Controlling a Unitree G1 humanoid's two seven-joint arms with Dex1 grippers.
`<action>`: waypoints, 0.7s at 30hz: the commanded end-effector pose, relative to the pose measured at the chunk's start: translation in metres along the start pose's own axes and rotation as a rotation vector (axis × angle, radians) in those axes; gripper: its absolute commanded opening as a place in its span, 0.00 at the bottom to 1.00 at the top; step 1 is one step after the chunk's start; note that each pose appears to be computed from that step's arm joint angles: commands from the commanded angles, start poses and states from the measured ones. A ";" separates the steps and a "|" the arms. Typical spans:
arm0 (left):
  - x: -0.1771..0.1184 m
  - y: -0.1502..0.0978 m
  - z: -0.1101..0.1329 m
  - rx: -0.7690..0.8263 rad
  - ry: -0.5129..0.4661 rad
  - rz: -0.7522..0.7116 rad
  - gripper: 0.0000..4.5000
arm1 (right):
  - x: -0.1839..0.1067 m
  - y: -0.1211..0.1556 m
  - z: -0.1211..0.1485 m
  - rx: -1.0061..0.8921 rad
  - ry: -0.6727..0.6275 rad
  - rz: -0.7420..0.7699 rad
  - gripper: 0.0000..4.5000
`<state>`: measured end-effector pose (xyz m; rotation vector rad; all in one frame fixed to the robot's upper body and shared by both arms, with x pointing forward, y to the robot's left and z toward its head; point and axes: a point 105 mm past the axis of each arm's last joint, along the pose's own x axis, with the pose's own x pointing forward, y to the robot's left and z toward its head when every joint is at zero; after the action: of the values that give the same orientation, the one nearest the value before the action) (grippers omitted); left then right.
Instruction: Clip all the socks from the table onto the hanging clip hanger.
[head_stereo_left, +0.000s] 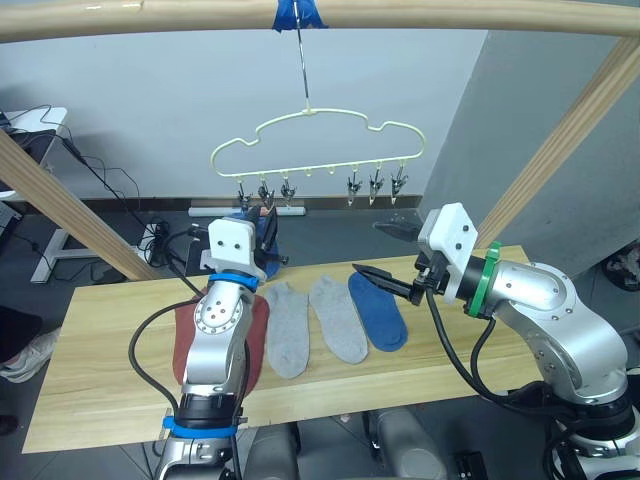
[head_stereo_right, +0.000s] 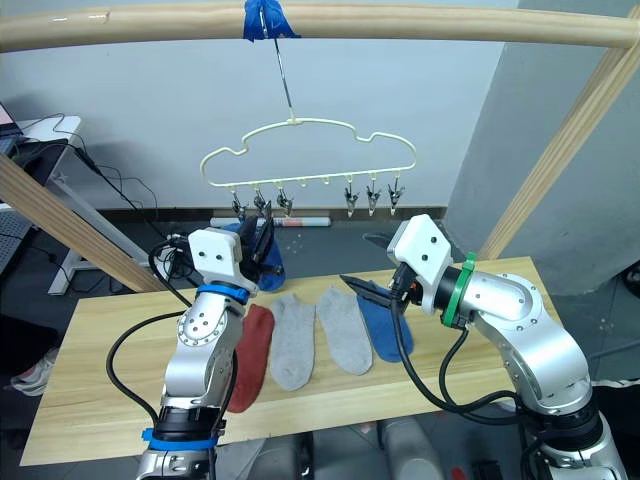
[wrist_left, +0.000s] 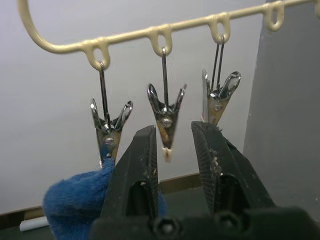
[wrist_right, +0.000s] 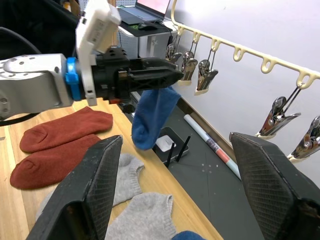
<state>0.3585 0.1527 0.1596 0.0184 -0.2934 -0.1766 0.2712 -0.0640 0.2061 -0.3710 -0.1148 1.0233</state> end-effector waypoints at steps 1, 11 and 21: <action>0.007 0.005 0.011 0.006 -0.043 0.014 0.27 | -0.001 0.004 0.009 -0.026 -0.032 0.019 0.80; 0.014 0.007 0.017 0.010 -0.071 0.007 0.27 | -0.001 0.004 0.009 -0.021 -0.035 0.023 0.80; 0.021 0.008 0.028 0.021 -0.103 -0.006 0.27 | 0.001 0.004 0.011 -0.020 -0.044 0.022 0.80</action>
<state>0.3735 0.1554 0.1755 0.0265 -0.3318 -0.1813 0.2701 -0.0632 0.2063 -0.3635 -0.1137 1.0343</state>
